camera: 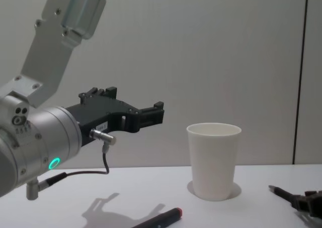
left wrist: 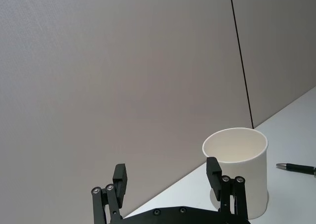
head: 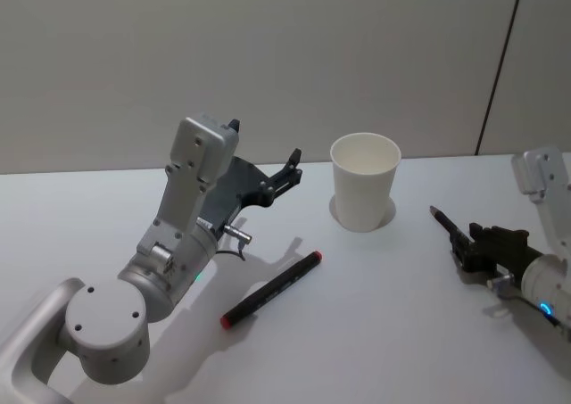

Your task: Place the pen into the pen holder.

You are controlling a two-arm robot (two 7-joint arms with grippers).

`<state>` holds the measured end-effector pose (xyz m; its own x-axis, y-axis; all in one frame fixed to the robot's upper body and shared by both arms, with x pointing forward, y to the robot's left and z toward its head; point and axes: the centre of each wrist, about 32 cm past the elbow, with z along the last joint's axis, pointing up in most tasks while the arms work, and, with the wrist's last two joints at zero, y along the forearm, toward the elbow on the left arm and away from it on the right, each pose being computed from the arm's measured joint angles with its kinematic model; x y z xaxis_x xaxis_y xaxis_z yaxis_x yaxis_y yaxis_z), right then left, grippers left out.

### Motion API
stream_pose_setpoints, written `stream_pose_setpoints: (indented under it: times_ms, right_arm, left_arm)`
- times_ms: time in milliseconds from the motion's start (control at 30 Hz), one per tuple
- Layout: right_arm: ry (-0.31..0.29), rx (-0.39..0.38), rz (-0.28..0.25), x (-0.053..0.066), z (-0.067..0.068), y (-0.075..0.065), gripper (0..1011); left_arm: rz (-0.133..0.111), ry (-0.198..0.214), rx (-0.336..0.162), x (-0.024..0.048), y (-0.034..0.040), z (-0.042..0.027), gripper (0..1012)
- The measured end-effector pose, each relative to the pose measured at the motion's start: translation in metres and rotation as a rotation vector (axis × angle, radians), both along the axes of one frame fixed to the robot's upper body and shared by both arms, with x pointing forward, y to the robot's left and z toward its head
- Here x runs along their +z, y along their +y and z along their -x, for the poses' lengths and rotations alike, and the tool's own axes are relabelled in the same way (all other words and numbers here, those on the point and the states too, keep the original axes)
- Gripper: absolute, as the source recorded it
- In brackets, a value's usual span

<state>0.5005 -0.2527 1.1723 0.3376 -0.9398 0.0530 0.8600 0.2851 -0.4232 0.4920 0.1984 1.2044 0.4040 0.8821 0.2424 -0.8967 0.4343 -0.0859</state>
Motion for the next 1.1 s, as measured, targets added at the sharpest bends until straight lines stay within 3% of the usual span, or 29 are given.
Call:
stream_pose_setpoints:
  times_ms: [800, 1100]
  right_arm:
    - [-0.001, -0.008, -0.002, -0.0004, -0.0002, -0.0007, 146]
    - [-0.049, 0.005, 0.021, -0.0018, -0.0011, -0.0053, 134]
  left_arm:
    - [0.0, 0.0, 0.0, 0.0, 0.0, 0.0, 1001]
    - [0.0, 0.0, 0.0, 0.0, 0.0, 0.0, 1001]
